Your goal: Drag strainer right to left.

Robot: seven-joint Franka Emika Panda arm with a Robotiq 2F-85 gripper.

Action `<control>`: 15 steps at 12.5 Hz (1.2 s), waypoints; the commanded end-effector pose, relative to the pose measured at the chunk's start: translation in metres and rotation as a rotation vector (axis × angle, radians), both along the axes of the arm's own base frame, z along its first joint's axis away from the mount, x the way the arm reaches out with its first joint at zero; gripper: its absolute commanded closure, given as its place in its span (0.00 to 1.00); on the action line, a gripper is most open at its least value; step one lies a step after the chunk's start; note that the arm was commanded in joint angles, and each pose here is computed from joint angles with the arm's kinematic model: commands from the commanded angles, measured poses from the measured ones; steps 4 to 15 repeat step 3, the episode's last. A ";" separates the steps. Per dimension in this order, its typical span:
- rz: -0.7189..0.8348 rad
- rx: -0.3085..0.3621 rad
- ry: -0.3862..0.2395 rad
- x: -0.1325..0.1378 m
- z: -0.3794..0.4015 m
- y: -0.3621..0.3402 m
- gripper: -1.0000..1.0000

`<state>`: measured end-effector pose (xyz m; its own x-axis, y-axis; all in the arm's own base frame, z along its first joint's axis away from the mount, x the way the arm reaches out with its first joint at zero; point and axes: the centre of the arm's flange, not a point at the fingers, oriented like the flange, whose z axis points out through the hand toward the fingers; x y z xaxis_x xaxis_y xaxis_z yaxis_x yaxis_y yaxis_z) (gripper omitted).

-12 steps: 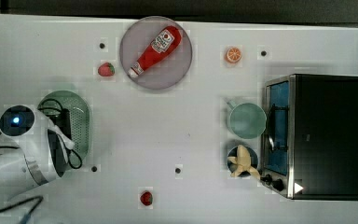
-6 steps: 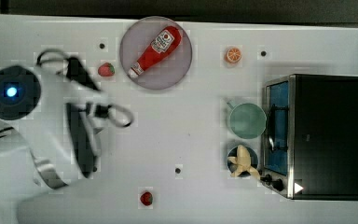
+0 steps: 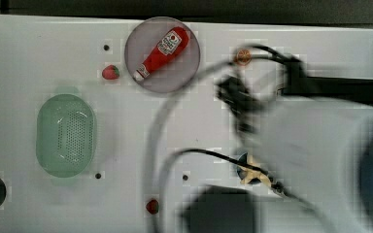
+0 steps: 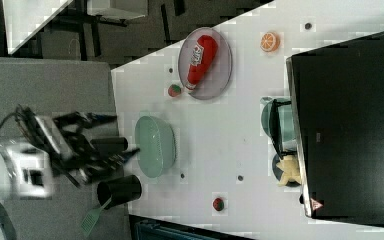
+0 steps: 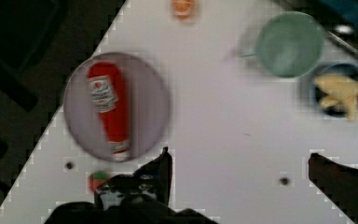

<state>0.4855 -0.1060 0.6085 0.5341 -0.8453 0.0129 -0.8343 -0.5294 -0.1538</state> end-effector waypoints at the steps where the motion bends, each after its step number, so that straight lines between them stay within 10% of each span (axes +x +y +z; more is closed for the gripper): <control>1: 0.212 -0.102 0.126 0.003 -0.038 0.052 0.00; 15: 0.220 -0.164 0.122 -0.001 -0.033 0.043 0.00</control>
